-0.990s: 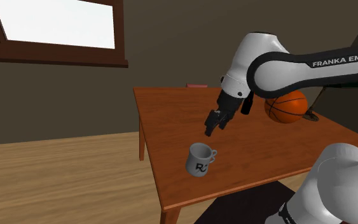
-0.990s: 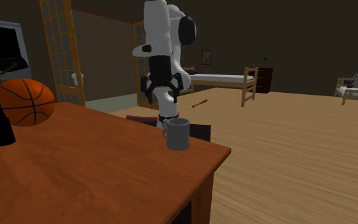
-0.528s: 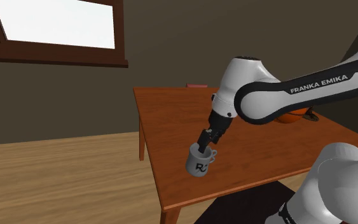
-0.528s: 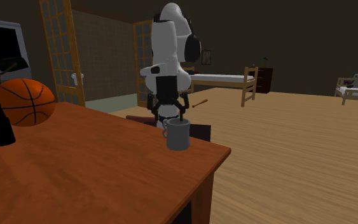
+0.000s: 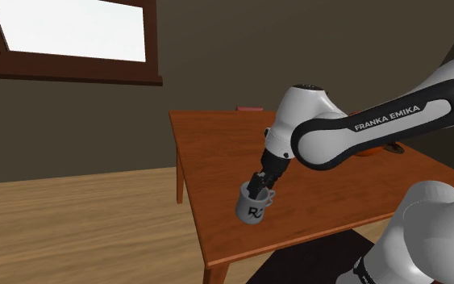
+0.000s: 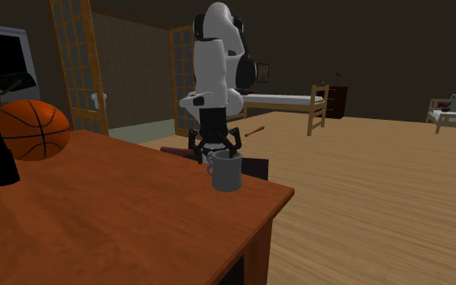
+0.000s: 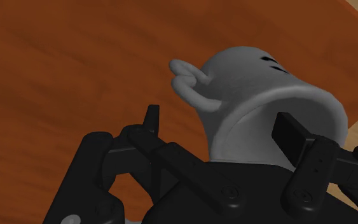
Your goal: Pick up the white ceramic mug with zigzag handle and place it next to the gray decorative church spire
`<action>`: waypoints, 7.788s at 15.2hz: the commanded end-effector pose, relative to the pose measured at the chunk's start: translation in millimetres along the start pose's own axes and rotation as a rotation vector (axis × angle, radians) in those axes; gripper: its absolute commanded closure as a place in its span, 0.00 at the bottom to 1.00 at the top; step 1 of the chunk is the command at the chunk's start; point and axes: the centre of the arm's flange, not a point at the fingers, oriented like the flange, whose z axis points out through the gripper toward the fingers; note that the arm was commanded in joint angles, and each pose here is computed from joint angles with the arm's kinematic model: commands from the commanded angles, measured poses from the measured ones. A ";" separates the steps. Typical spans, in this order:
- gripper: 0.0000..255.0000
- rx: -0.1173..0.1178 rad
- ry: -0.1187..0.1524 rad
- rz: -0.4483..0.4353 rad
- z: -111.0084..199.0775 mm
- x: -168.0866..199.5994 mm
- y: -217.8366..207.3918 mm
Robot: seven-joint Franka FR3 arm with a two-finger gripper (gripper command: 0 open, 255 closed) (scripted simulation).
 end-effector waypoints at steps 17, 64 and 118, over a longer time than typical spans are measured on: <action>1.00 0.000 0.000 0.000 -15.3 1.1 -1.0; 1.00 0.000 0.000 0.000 -262.2 19.7 -16.4; 1.00 0.000 0.000 0.000 -391.7 58.9 424.2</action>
